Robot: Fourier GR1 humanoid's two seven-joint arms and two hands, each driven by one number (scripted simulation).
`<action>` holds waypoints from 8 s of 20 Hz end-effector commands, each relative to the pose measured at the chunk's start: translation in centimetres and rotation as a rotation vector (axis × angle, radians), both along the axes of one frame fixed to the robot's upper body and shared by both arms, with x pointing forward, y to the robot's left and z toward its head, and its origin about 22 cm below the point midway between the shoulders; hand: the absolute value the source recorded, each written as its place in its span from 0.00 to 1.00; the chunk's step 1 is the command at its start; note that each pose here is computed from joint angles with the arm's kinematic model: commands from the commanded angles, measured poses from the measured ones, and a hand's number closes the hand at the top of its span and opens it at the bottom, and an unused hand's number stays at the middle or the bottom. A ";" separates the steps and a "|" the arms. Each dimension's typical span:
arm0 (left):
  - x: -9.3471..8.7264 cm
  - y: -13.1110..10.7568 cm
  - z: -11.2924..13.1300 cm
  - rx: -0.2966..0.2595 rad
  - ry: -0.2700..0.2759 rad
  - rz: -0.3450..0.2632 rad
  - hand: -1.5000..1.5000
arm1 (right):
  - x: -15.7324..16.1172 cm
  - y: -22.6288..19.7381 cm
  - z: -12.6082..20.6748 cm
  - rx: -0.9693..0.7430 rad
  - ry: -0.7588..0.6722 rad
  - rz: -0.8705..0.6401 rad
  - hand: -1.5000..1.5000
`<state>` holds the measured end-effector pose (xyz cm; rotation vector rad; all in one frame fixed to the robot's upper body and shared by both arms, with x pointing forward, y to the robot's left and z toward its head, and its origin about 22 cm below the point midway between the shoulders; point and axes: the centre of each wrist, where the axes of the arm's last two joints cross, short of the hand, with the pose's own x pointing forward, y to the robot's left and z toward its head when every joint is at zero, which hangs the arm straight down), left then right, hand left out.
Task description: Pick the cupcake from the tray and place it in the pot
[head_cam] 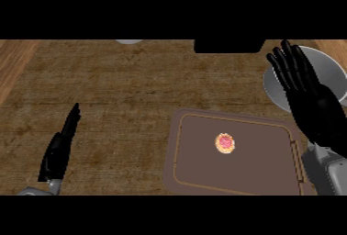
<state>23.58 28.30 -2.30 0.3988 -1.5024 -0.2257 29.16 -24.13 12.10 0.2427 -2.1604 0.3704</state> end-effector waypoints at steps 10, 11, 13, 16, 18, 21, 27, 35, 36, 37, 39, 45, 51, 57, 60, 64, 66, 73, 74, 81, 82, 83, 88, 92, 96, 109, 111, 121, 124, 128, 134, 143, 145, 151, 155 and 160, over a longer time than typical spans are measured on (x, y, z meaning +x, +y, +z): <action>-1.1 4.9 0.9 0.010 0.088 0.181 0.50 | -9.4 -12.5 -11.2 -0.452 0.434 -1.121 0.00; -1.3 5.0 1.0 0.003 0.094 0.179 0.50 | -10.1 -11.2 -12.2 -0.466 0.407 -1.160 0.00; -1.4 4.9 1.1 -0.017 0.108 0.188 0.50 | -12.4 -7.6 -13.5 -0.417 0.375 -1.204 0.00; -0.6 4.9 2.2 -0.020 0.097 0.164 0.50 | -14.6 -3.3 -12.7 -0.376 0.377 -1.255 0.00; -0.7 4.3 2.9 -0.007 0.094 0.136 0.50 | -16.3 -1.8 -11.6 -0.430 0.439 -1.221 0.00; -1.4 3.0 2.5 -0.040 0.103 0.109 0.50 | -16.6 -0.1 -10.9 -0.523 0.569 -1.193 0.00; 0.0 4.2 4.0 -0.007 0.090 0.085 0.50 | -13.1 2.3 -5.5 -0.668 0.719 -1.128 0.00; 0.8 3.6 4.1 -0.013 0.084 0.056 0.50 | -8.6 6.6 -4.3 -0.961 1.082 -0.844 0.00; 0.0 4.5 4.0 -0.026 0.094 0.059 0.50 | -8.1 6.9 -3.0 -0.969 1.100 -0.825 0.00; 0.9 4.0 4.6 -0.017 0.074 0.079 0.50 | -7.7 7.7 -2.9 -0.983 1.121 -0.797 0.00; 0.1 5.0 4.6 -0.022 0.090 0.066 0.50 | -6.3 7.5 -2.0 -0.981 1.173 -0.772 0.00; 0.3 4.3 4.0 -0.010 0.095 0.083 0.50 | -3.7 10.8 -2.5 -1.018 1.220 -0.708 0.00; 0.2 3.8 4.1 -0.024 0.093 0.076 0.50 | 0.1 10.8 -3.9 -1.079 1.277 -0.732 0.00; 0.5 3.9 4.0 -0.023 0.071 0.083 0.50 | 1.5 11.5 -4.2 -1.116 1.311 -0.690 0.00; 0.0 4.4 5.5 -0.022 0.104 0.093 0.50 | 2.4 10.8 -4.6 -1.128 1.339 -0.684 0.00; -0.1 5.0 5.3 -0.027 0.108 0.077 0.50 | 2.4 12.5 -5.8 -1.126 1.361 -0.696 0.00; -0.4 3.4 4.2 -0.010 0.101 0.084 0.50 | 2.6 11.5 -6.7 -1.152 1.375 -0.673 0.00; -0.5 4.4 4.9 -0.026 0.111 0.092 0.50 | 3.0 11.9 -7.7 -1.141 1.383 -0.679 0.00; 0.1 4.9 4.7 -0.029 0.095 0.100 0.50 | 1.6 11.4 -8.4 -1.143 1.381 -0.689 0.00; -0.9 6.3 6.5 0.004 0.106 0.104 0.50 | 2.8 10.3 -9.6 -1.183 1.345 -0.606 1.00; 0.6 4.8 4.1 -0.019 0.109 0.108 0.50 | 2.7 11.0 -9.5 -1.193 1.291 -0.601 1.00; -0.2 4.8 3.7 -0.038 0.108 0.091 0.50 | 3.9 11.0 -10.2 -1.193 1.293 -0.598 1.00; -0.7 5.9 5.0 -0.029 0.100 0.091 0.50 | 4.1 10.1 -10.0 -1.185 1.276 -0.621 1.00; -0.8 6.0 3.8 -0.023 0.099 0.101 0.50 | 1.1 11.2 -10.2 -1.186 1.283 -0.613 1.00; -0.4 4.8 4.3 -0.031 0.090 0.101 0.50 | 1.0 8.3 -10.6 -1.278 0.941 -0.440 1.00; -1.4 4.7 4.8 -0.031 0.096 0.107 0.50 | 1.5 5.5 -2.4 -1.327 0.358 -0.828 1.00; -0.5 4.9 4.5 -0.023 0.096 0.112 0.50 | 1.3 6.7 -1.2 -1.252 0.269 -0.967 1.00; -1.0 5.3 3.9 -0.032 0.109 0.100 0.50 | -0.7 3.0 5.7 -0.946 0.210 -1.149 1.00; -1.5 4.5 4.4 -0.025 0.101 0.093 0.50 | 1.2 -0.5 7.6 -0.868 0.211 -1.161 1.00; -0.2 5.4 5.7 -0.016 0.094 0.101 0.50 | 2.0 -4.0 7.9 -0.841 0.189 -1.177 1.00; 0.5 5.1 5.9 -0.012 0.103 0.091 0.50 | 4.8 -7.7 7.6 -0.782 0.194 -1.198 1.00; 0.4 4.8 4.5 -0.035 0.090 0.082 0.50 | 10.8 -14.1 6.4 -0.850 0.243 -1.165 1.00; 0.5 4.1 2.9 -0.030 0.101 0.072 0.50 | 11.4 -14.2 4.3 -0.888 0.250 -1.167 1.00; 2.2 2.7 5.1 -0.031 0.066 0.043 0.50 | 11.4 -17.3 1.8 -1.051 0.259 -1.197 1.00; 0.7 3.4 5.1 -0.018 0.080 0.022 0.50 | 11.7 -17.2 0.0 -0.862 0.363 -1.153 0.00; 1.3 2.7 4.3 -0.028 0.082 0.027 0.50 | 12.3 -17.2 0.5 -0.736 0.401 -1.079 0.00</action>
